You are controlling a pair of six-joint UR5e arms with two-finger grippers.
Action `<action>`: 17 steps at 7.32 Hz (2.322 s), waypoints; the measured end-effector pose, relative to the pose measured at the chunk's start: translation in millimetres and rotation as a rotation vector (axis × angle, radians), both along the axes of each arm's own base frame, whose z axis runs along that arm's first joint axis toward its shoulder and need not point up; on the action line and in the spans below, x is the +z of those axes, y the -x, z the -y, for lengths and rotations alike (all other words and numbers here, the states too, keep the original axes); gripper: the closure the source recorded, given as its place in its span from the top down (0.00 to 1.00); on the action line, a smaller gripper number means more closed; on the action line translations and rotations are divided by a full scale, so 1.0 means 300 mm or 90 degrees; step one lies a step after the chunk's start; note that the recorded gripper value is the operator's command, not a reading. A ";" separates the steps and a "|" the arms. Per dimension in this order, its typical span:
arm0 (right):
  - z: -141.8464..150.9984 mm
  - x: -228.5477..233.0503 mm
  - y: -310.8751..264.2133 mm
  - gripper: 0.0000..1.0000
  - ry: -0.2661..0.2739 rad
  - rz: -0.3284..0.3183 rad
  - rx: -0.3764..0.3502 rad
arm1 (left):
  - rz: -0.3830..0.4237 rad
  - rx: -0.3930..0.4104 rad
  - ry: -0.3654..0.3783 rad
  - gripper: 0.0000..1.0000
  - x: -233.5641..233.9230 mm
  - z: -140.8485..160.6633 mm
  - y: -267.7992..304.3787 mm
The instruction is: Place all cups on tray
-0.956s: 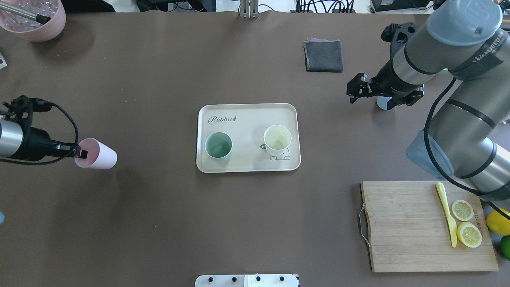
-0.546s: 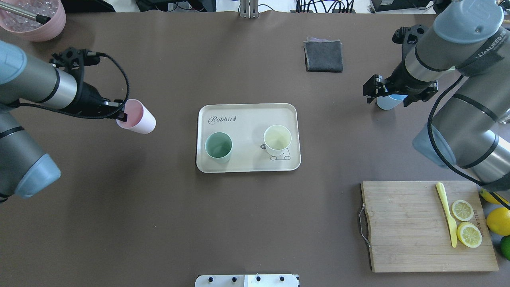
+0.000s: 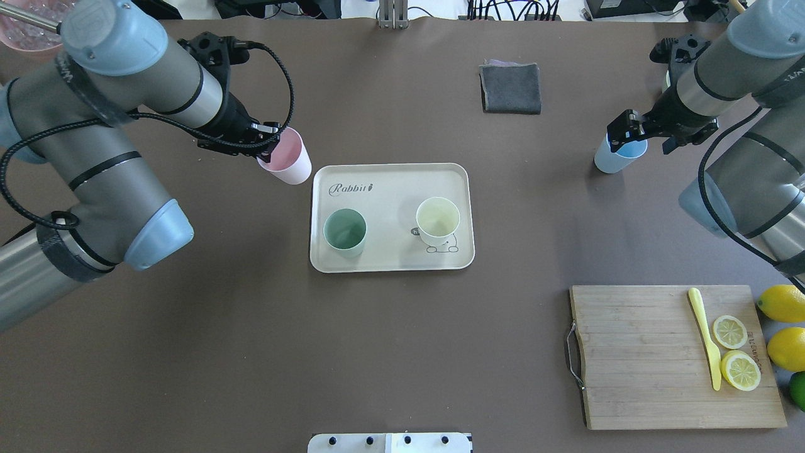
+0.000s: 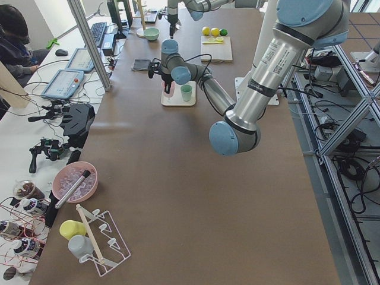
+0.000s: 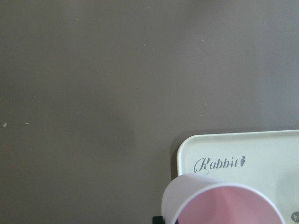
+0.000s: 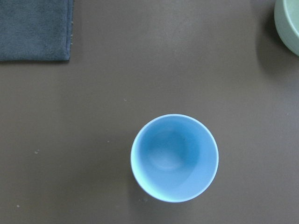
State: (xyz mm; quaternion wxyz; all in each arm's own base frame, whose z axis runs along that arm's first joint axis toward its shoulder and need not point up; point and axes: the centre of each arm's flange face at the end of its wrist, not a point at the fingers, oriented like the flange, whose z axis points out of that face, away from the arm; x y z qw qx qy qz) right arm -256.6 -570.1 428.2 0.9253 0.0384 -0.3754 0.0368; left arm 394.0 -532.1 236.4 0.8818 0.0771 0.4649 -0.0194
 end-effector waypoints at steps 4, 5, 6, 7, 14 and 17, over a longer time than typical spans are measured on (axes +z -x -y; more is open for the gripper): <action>0.047 0.110 -0.126 1.00 -0.007 0.017 -0.014 | 0.027 0.019 -0.012 0.00 -0.014 -0.007 -0.248; 0.053 0.121 -0.135 1.00 -0.005 0.016 -0.013 | 0.030 0.016 -0.017 0.04 -0.001 -0.021 -0.311; 0.058 0.136 -0.140 1.00 -0.005 0.013 -0.015 | 0.028 0.006 -0.023 0.64 0.006 -0.035 -0.369; 0.064 0.143 -0.140 0.99 -0.005 0.011 -0.017 | 0.022 0.000 -0.030 0.98 0.012 -0.041 -0.402; 0.149 0.204 -0.085 0.85 0.022 -0.002 -0.005 | -0.051 0.001 -0.069 0.98 -0.138 0.016 -0.087; 0.139 0.231 -0.006 0.06 0.033 0.004 0.009 | -0.052 0.004 -0.074 0.98 -0.124 0.003 -0.060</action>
